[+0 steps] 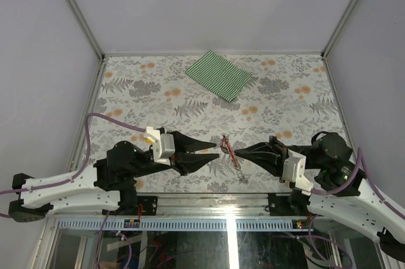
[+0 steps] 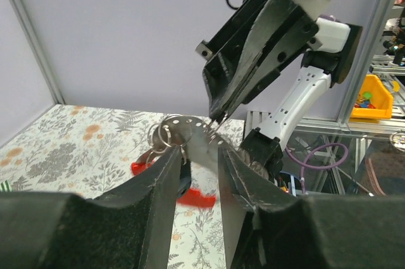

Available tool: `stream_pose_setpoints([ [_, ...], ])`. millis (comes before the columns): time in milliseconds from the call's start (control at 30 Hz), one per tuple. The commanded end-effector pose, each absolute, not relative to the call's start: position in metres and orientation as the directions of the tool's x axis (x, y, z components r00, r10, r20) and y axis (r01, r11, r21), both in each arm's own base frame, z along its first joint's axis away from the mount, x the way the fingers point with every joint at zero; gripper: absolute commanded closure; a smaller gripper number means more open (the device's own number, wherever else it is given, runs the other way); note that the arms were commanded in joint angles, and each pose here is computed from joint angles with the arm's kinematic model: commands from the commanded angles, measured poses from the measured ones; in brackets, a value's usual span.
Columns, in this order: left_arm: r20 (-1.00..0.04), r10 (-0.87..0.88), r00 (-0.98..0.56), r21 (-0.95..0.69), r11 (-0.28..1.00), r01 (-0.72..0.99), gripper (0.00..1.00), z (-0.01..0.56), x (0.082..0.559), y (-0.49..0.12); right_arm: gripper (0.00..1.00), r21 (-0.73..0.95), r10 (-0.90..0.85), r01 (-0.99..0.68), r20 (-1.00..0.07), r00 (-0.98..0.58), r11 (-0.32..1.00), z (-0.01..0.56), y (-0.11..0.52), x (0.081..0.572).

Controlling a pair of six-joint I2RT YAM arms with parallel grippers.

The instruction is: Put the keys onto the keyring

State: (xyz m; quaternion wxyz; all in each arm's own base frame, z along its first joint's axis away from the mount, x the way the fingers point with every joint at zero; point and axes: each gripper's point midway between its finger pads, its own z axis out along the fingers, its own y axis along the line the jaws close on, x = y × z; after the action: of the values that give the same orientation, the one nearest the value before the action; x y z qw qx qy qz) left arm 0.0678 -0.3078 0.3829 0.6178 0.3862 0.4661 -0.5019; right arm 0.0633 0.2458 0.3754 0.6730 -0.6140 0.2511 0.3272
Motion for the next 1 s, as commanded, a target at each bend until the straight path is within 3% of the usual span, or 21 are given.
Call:
stream_pose_setpoints([
  [0, -0.930, -0.352, 0.103, 0.054, 0.147, 0.988, 0.68, 0.410, 0.054, -0.300, 1.00, -0.663, 0.300, -0.738, -0.684, 0.665, 0.123, 0.418, 0.243, 0.052],
  [467, -0.908, -0.399, 0.128, 0.097, 0.097, 0.991, 0.68, 0.427, 0.043, -0.300, 1.00, -0.474, 0.465, -0.867, -0.740, 0.486, 0.151, 0.439, 0.245, 0.052],
  [967, -0.858, -0.475, 0.194, 0.162, 0.109, 0.981, 0.69, 0.449, 0.042, -0.302, 1.00, -0.460, 0.466, -0.882, -0.761, 0.452, 0.104, 0.438, 0.251, 0.049],
])
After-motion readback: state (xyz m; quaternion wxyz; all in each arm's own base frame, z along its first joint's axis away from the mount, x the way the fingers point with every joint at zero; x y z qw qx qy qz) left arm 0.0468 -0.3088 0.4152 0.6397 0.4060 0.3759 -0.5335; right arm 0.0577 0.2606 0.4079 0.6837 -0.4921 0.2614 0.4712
